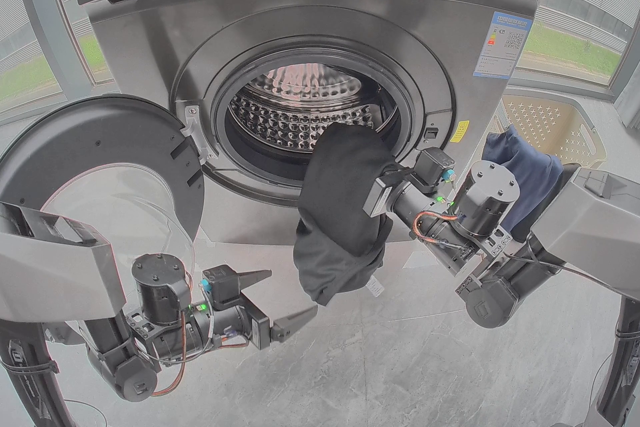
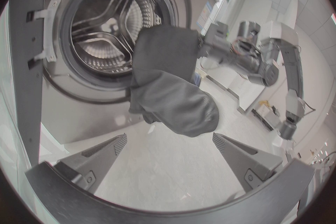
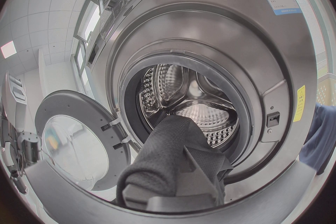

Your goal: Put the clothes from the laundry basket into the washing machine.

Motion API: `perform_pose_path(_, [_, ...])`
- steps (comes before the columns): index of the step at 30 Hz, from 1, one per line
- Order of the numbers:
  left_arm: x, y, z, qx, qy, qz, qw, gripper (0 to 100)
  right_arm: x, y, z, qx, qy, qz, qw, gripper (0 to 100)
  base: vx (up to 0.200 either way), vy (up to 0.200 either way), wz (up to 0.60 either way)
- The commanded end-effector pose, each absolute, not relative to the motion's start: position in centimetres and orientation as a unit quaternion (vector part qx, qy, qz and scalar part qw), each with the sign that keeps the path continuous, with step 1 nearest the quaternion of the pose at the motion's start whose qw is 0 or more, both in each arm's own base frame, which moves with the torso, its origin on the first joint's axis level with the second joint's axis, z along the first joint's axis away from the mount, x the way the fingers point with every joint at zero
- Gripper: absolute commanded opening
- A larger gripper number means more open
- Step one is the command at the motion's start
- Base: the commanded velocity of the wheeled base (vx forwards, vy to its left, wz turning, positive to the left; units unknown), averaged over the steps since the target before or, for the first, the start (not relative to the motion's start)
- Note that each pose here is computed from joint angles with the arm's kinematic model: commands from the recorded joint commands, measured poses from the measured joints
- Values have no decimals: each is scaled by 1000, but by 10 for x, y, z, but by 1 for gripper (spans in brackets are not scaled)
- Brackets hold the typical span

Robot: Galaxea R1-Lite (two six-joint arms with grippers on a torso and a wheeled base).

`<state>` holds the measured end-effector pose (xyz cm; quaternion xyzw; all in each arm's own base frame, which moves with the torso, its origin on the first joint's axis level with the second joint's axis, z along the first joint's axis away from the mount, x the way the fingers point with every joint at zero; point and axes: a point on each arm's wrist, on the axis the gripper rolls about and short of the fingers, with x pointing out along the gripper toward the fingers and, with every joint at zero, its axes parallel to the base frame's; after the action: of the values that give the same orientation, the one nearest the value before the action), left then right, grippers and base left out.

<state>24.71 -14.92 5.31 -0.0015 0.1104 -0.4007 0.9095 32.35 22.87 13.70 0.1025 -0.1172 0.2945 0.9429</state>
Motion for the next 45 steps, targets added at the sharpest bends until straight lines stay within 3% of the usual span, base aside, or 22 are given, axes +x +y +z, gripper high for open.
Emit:
perform_pose_path(1, [233,-144,32,16,163,-421,892,100,321,230,141,104,-121,297,941,0,0,0,0])
perform_pose_path(5, [225,-141,27,27,176,-437,882,100,320,231,140,105,-120,299,941,0,0,0,0])
perform_pose_path(9, [230,-143,29,27,164,-436,884,100,318,233,138,106,-117,298,941,0,0,0,0])
perform_pose_path(12, [246,-153,46,19,112,-433,894,100,313,239,135,108,-112,305,940,0,0,0,0])
perform_pose_path(21, [268,-171,61,1,60,-424,903,100,308,245,129,103,-100,314,938,0,0,0,0])
perform_pose_path(33, [302,-199,44,-3,37,-426,904,100,300,256,123,99,-89,330,934,0,0,0,0])
perform_pose_path(45, [334,-217,58,-49,-16,-397,916,100,290,259,117,98,-77,340,932,0,0,0,0])
